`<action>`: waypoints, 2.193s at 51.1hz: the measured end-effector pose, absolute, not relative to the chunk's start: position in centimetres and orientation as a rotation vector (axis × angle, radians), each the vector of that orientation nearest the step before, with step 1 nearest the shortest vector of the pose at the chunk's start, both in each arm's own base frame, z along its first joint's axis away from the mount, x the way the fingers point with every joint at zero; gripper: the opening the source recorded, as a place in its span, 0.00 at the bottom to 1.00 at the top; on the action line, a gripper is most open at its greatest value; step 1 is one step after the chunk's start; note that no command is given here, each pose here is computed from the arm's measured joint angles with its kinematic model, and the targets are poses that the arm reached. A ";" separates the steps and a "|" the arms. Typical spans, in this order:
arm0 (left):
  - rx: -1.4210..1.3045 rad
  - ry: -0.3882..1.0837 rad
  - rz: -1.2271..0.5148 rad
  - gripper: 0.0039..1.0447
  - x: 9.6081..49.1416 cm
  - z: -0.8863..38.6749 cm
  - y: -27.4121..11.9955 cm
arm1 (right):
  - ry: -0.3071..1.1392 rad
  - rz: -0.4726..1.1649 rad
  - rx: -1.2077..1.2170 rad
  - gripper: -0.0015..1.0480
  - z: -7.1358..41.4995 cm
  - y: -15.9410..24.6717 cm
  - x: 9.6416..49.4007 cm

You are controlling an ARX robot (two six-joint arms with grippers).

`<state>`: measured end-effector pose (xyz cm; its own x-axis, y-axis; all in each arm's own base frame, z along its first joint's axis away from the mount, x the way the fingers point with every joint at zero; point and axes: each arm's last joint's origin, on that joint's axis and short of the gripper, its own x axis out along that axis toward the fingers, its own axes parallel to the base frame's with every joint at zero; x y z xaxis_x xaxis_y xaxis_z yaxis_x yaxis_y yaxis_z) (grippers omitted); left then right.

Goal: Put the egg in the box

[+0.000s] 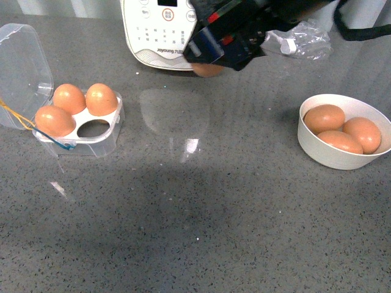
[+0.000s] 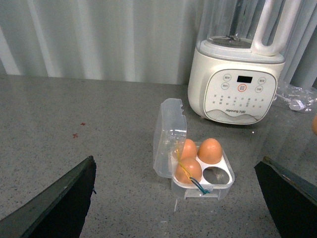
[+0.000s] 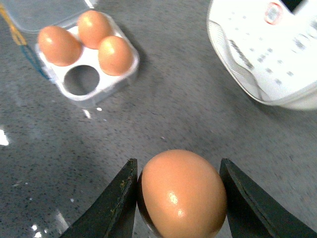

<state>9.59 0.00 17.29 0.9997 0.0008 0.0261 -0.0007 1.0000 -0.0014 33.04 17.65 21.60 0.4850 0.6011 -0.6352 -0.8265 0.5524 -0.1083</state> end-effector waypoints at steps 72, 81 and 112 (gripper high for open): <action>-0.002 -0.026 0.001 0.94 9.6 17.3 0.0 | 0.583 1.203 -0.503 0.83 16.1 29.2 36.0; -0.001 -0.026 0.001 0.94 9.6 17.3 0.0 | 0.545 1.103 -0.450 0.93 17.9 27.2 36.3; -0.002 -0.026 0.001 0.94 9.6 17.3 0.0 | 0.392 0.030 -0.097 0.93 22.0 5.7 28.8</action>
